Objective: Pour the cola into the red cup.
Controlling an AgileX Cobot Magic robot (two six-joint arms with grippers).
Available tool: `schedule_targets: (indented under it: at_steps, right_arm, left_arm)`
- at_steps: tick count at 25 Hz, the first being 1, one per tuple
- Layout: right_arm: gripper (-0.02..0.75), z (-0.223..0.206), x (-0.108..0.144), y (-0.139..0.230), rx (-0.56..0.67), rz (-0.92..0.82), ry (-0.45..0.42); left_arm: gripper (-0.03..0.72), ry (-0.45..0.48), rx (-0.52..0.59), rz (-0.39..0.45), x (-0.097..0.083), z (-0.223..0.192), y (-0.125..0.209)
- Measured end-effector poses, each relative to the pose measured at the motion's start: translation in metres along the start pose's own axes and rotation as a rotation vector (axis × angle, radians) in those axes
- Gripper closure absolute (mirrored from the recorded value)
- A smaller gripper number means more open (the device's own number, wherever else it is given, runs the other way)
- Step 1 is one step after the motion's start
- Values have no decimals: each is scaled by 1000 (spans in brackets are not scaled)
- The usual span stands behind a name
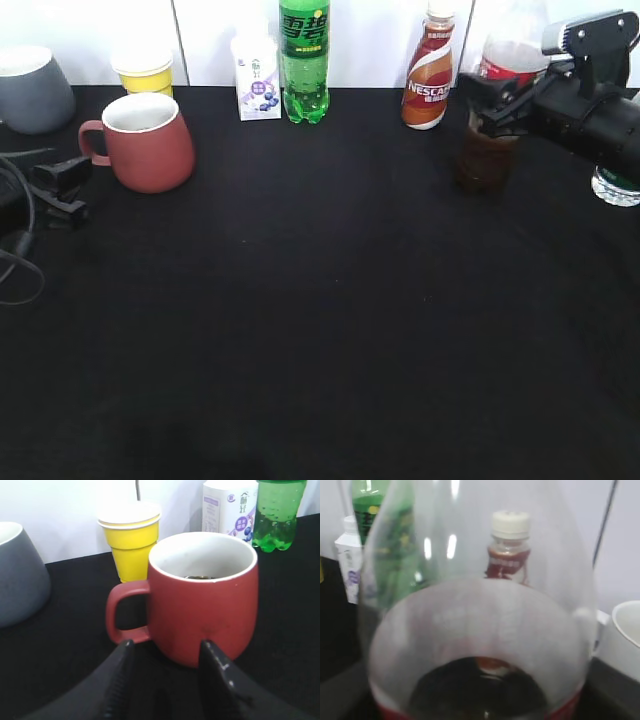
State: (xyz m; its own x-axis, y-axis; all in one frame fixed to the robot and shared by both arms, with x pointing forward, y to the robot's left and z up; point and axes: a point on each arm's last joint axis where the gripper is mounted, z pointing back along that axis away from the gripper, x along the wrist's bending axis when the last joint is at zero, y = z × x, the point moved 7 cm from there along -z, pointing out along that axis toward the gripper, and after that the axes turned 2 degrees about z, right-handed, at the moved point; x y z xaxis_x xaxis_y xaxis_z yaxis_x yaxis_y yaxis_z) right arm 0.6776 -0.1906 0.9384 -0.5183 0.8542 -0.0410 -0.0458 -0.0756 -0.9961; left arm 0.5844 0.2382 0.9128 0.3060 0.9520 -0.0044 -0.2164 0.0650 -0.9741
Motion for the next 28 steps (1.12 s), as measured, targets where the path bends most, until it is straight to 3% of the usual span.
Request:
schedule_targets:
  at_steps: [1, 2, 8, 10, 14, 16, 18, 20, 24, 26, 28]
  right_arm:
    - [99, 1, -1, 9, 58, -11, 9]
    - [77, 3, -2, 15, 115, -19, 16]
    - [66, 37, 7, 31, 296, -50, 45]
    - [66, 53, 9, 31, 351, -43, 72]
    - [71, 87, -4, 12, 526, -14, 227]
    - [98, 92, 12, -2, 613, 25, 258]
    - [146, 99, 26, -17, 737, -2, 325]
    - [167, 115, 45, -48, 805, 1, 337]
    - [172, 182, 97, -133, 603, -105, 202]
    - [172, 227, 108, -144, 546, -139, 146]
    - [172, 275, 110, -126, 560, -152, 148]
  left_arm:
    - [364, 0, -4, -1, 0, 0, -1]
    - [364, -1, -4, 0, 0, 1, -2]
    - [364, -43, 194, 9, 4, 18, 7]
    - [364, -85, 299, 70, 7, 32, 11]
    - [365, -171, 535, 186, -4, 69, 12]
    - [365, -193, 635, 272, -14, 86, 3]
    - [365, -190, 675, 297, -21, 106, -20]
    - [365, -174, 637, 292, -26, 136, -48]
    - [365, -96, 487, 175, -36, 217, -81]
    - [365, -82, 413, 135, -39, 255, -84]
    - [365, -78, 384, 126, -41, 283, -70]
